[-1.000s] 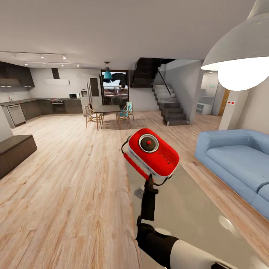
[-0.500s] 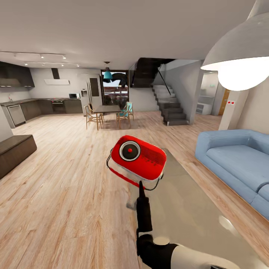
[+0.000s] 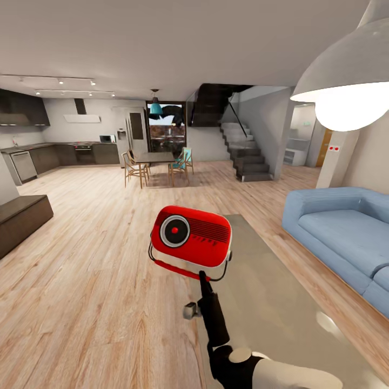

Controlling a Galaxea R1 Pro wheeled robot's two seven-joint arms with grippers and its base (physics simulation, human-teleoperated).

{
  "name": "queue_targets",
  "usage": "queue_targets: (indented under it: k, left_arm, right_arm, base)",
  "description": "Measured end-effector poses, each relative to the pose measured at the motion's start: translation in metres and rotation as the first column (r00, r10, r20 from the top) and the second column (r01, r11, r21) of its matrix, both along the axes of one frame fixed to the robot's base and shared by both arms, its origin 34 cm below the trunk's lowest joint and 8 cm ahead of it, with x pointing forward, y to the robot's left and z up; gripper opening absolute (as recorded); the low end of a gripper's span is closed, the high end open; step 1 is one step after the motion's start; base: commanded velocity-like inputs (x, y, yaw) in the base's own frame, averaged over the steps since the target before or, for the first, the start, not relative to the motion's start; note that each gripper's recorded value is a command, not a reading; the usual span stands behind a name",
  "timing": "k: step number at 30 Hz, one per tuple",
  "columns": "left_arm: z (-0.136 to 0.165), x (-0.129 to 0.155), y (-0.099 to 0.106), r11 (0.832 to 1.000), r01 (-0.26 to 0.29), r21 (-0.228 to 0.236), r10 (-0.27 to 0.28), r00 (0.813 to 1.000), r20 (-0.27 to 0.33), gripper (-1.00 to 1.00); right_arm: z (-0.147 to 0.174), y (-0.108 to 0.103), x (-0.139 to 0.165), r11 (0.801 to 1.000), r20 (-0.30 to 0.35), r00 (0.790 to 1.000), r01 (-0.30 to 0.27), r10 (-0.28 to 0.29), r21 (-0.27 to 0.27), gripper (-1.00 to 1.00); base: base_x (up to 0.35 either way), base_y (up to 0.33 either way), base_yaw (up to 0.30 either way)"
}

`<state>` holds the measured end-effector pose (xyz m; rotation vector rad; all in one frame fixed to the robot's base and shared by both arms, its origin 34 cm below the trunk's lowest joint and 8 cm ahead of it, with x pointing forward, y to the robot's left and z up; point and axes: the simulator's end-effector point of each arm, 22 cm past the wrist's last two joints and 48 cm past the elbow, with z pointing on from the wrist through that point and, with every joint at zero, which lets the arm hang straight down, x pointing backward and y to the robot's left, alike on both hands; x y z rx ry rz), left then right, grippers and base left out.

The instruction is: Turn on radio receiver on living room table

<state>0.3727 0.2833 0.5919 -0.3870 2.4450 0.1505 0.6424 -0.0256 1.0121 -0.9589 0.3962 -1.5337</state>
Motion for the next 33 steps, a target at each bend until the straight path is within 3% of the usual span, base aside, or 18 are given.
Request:
queue_targets:
  k: [10, 26, 33]
  left_arm:
    - [0.000, 0.000, 0.000, 1.000, 0.000, -0.001, 0.000, 1.000, 0.000, 1.00]
    - [0.000, 0.000, -0.002, 1.000, 0.001, -0.002, -0.001, 1.000, 0.000, 1.00]
    - [0.000, 0.000, -0.001, 1.000, 0.002, -0.004, -0.002, 1.000, 0.000, 1.00]
  right_arm:
    - [0.004, 0.002, -0.013, 0.997, 0.086, 0.995, -0.036, 0.042, -0.066, -1.00]
    - [0.002, -0.003, -0.013, 0.995, 0.101, 0.994, -0.032, 0.041, -0.091, -1.00]
    - [0.000, -0.007, -0.014, 0.991, 0.126, 0.991, -0.028, 0.045, -0.133, -1.00]
  base:
    - [0.000, 0.000, 0.000]
    - [0.000, 0.000, 0.000]
    - [0.000, 0.000, 0.000]
